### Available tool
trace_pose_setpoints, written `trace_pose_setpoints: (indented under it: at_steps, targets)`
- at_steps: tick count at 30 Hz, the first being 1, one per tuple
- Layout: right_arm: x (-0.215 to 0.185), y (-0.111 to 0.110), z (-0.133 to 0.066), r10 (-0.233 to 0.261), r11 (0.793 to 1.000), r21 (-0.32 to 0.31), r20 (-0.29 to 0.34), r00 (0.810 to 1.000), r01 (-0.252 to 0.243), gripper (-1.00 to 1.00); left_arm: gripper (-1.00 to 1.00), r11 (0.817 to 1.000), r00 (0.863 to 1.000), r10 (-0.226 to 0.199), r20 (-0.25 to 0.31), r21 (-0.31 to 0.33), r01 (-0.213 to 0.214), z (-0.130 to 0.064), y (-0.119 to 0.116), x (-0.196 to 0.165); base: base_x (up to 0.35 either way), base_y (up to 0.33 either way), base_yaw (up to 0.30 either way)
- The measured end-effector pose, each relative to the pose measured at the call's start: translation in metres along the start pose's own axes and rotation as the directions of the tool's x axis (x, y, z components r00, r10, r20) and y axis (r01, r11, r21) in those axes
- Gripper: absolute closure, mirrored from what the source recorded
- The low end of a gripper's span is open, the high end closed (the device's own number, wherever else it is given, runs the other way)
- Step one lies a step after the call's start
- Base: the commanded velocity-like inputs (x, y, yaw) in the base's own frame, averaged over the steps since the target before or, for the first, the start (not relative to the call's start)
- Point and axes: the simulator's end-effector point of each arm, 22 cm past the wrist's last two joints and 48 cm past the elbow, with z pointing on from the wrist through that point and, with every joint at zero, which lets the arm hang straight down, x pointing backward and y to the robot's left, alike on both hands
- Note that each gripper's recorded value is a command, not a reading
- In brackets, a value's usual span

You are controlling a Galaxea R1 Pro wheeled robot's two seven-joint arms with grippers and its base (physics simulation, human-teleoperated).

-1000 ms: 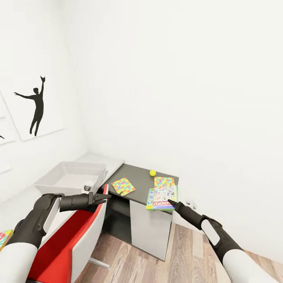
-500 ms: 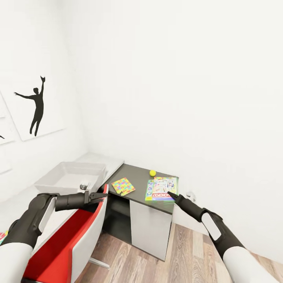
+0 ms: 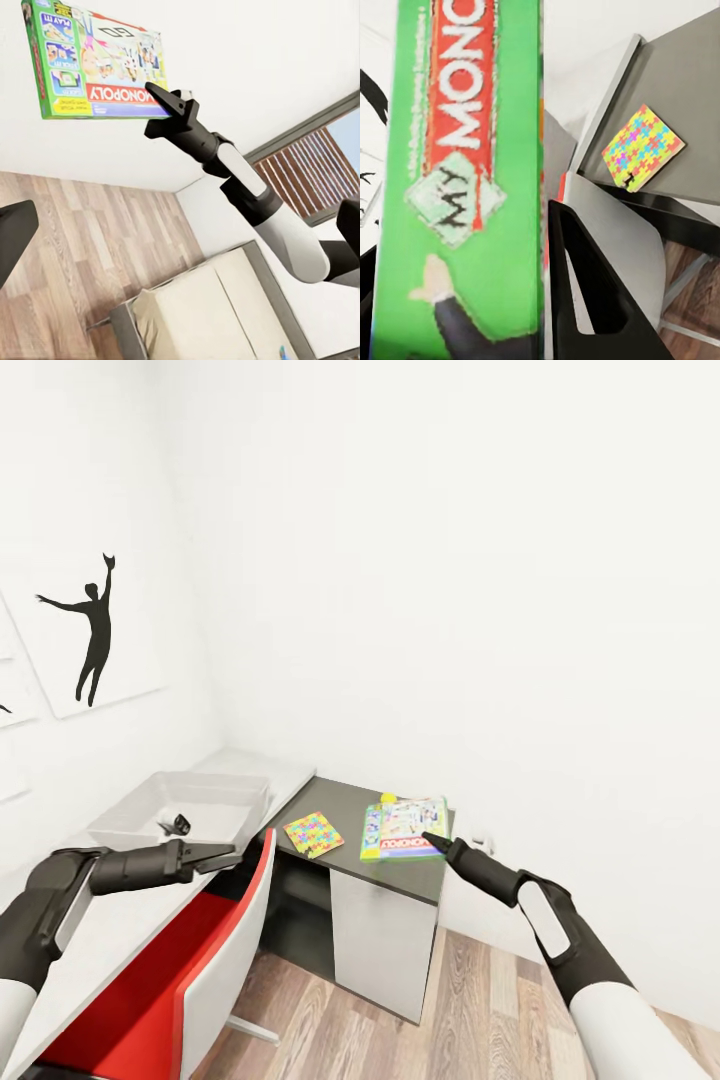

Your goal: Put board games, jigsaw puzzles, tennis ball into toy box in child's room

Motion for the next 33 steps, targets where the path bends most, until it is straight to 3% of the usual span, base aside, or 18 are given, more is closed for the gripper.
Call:
trace_pose_setpoints:
  at_steps: [8, 12, 17, 33]
  targets:
    - [0.0, 0.004, -0.003, 0.005, 1.0, -0.023, -0.006, 1.0, -0.005, 1.0, -1.0, 1.0, 1.0, 0.0, -0.002, -0.004, 0.0, -0.001, 0.001, 0.0, 0.0, 0.0, 0.0]
    - [0.007, -0.004, -0.012, 0.031, 0.999, -0.026, 0.003, 1.0, -0.031, 1.0, -1.0, 1.0, 1.0, 0.0, 0.001, -0.004, 0.0, -0.003, 0.001, 0.0, 0.0, 0.0, 0.059]
    - [-0.004, -0.011, -0.022, 0.062, 0.998, -0.027, 0.048, 0.997, -0.061, 1.0, -1.0, 1.0, 1.0, 0.001, 0.002, -0.003, -0.001, -0.003, 0.0, -0.001, 0.036, -0.056, 0.242]
    - [-0.006, -0.013, -0.023, 0.067, 0.997, -0.026, 0.058, 0.996, -0.066, 1.0, -1.0, 1.0, 1.0, 0.0, 0.003, -0.002, 0.0, -0.003, 0.0, 0.0, 0.046, -0.055, 0.286]
